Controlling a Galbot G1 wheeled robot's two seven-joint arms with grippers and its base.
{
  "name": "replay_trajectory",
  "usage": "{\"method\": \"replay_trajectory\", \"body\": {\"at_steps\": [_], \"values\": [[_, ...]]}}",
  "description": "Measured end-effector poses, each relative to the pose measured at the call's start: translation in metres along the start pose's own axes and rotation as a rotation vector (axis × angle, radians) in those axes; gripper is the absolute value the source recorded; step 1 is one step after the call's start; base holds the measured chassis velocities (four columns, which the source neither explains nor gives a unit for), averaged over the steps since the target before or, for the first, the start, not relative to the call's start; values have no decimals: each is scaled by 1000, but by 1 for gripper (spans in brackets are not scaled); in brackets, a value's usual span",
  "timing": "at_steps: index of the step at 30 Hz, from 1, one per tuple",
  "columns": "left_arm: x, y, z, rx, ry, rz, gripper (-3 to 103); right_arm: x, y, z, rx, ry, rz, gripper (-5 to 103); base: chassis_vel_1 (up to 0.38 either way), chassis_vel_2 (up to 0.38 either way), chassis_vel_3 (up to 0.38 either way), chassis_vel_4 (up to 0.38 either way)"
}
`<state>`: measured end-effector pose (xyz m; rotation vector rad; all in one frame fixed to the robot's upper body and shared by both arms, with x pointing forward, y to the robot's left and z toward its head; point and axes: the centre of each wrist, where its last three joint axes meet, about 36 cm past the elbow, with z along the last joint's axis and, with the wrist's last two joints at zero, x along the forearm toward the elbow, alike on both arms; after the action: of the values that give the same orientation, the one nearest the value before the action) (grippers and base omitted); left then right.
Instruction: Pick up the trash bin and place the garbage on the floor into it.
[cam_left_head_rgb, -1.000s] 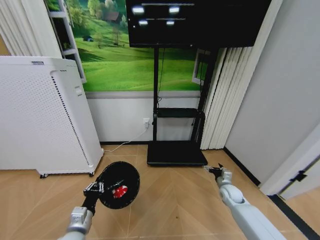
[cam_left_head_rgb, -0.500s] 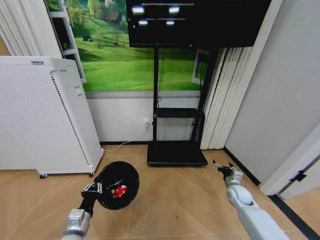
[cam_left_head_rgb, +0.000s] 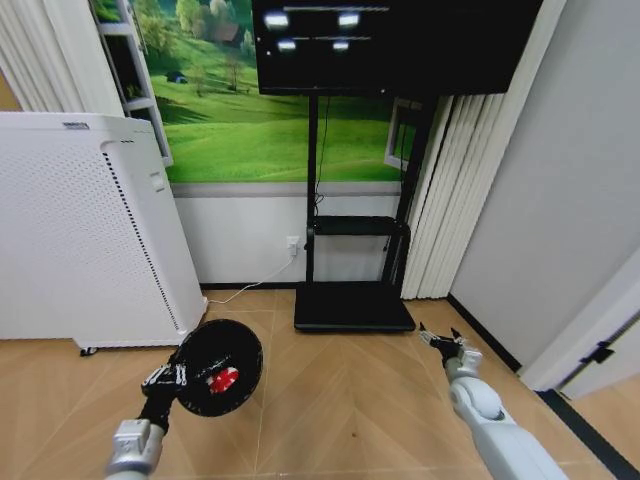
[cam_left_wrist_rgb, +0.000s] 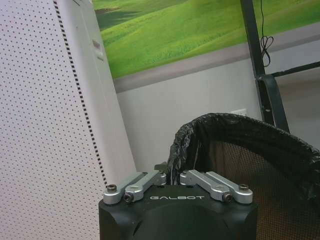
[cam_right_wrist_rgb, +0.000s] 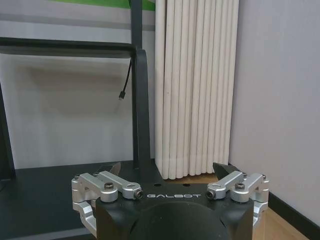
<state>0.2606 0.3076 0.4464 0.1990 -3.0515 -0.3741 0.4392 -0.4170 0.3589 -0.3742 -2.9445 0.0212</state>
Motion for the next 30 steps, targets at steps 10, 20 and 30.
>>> {"method": "replay_trajectory", "body": {"at_steps": [10,20,30], "values": [[-2,-2,1,7,0,-2,7,8,5,-4,-3,7,-14,100,0,0,0,0],[-5,0,6,17,8,-24,7,8,5,-4,-2,8,-13,100,0,0,0,0],[-5,2,7,21,11,-33,7,8,5,-4,-2,9,-13,100,0,0,0,0]]}}
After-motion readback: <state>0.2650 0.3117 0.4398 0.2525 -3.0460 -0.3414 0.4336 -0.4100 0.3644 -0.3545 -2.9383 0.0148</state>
